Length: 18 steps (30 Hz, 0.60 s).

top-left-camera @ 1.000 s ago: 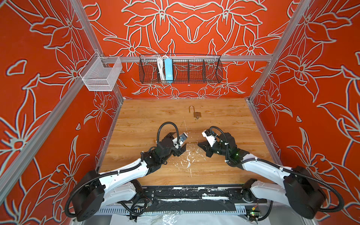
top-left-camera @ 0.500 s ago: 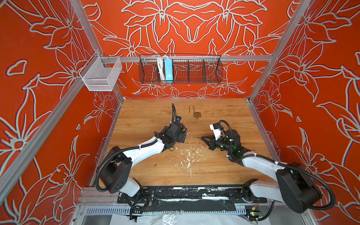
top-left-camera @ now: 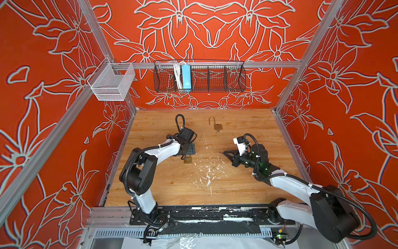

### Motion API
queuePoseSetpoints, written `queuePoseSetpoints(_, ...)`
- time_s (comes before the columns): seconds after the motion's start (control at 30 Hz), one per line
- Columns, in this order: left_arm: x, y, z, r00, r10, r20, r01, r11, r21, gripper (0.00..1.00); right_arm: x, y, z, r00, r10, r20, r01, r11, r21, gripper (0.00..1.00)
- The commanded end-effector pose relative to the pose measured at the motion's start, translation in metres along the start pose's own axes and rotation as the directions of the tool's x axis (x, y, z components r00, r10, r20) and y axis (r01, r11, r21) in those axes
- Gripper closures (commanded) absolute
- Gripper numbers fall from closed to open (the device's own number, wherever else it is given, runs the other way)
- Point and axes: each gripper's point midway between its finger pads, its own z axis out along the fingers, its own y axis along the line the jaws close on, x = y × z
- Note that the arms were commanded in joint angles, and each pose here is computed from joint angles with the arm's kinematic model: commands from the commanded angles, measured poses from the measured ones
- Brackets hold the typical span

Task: Unlock with the key
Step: 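Lower the left gripper onto the small brass padlock and grasp its body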

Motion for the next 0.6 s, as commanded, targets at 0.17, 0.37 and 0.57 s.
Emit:
queuePoseSetpoints(0.17,0.022,0.015,-0.001,0.991,-0.110,-0.077,0.101,0.989,-0.106,0.17,-0.003,-0.004,-0.004,0.999,-0.032,0.006,0.032,0.999,0.034,1.00)
queuePoseSetpoints(0.37,0.025,0.007,0.003,0.987,-0.121,-0.107,0.111,0.990,-0.091,0.29,-0.004,-0.005,-0.002,0.999,-0.038,0.001,0.038,0.999,0.036,1.00)
queuePoseSetpoints(0.57,0.035,-0.008,0.012,0.982,-0.080,-0.171,0.061,0.992,-0.113,0.31,0.001,-0.009,0.000,0.999,-0.044,-0.023,0.045,0.998,0.052,1.00)
